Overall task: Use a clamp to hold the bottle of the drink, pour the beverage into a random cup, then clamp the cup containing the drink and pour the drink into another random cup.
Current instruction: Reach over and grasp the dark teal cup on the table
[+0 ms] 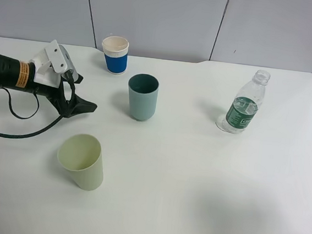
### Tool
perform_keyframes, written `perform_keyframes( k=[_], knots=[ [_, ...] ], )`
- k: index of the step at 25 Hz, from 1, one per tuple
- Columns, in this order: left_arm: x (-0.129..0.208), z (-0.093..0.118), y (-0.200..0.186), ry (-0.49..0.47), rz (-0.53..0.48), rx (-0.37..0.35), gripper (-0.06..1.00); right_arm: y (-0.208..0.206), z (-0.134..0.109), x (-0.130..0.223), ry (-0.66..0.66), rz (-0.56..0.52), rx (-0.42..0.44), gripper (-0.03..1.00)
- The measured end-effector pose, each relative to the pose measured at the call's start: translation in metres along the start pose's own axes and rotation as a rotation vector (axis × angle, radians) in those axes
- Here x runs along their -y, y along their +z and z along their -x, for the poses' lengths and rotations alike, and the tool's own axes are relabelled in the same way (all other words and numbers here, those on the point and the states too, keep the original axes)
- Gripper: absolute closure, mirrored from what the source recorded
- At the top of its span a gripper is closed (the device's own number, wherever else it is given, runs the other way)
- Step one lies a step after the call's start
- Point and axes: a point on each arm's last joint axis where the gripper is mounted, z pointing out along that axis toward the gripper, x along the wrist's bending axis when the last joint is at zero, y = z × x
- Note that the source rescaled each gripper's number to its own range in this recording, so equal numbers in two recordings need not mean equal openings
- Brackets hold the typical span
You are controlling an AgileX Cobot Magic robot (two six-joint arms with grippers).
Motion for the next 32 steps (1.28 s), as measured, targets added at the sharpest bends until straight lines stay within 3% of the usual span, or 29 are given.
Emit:
perform_keyframes(
  k=[12, 24, 32],
  knots=[
    [0.009, -0.016, 0.028, 0.087, -0.015, 0.118, -0.06, 0.000, 0.000, 0.000, 0.000, 0.000, 0.000, 0.02],
    [-0.011, -0.005, 0.071, 0.197, 0.068, 0.286, -0.06, 0.000, 0.000, 0.000, 0.000, 0.000, 0.000, 0.02],
    [-0.029, 0.001, 0.089, 0.254, 0.114, 0.331, -0.06, 0.000, 0.000, 0.000, 0.000, 0.000, 0.000, 0.02]
  ],
)
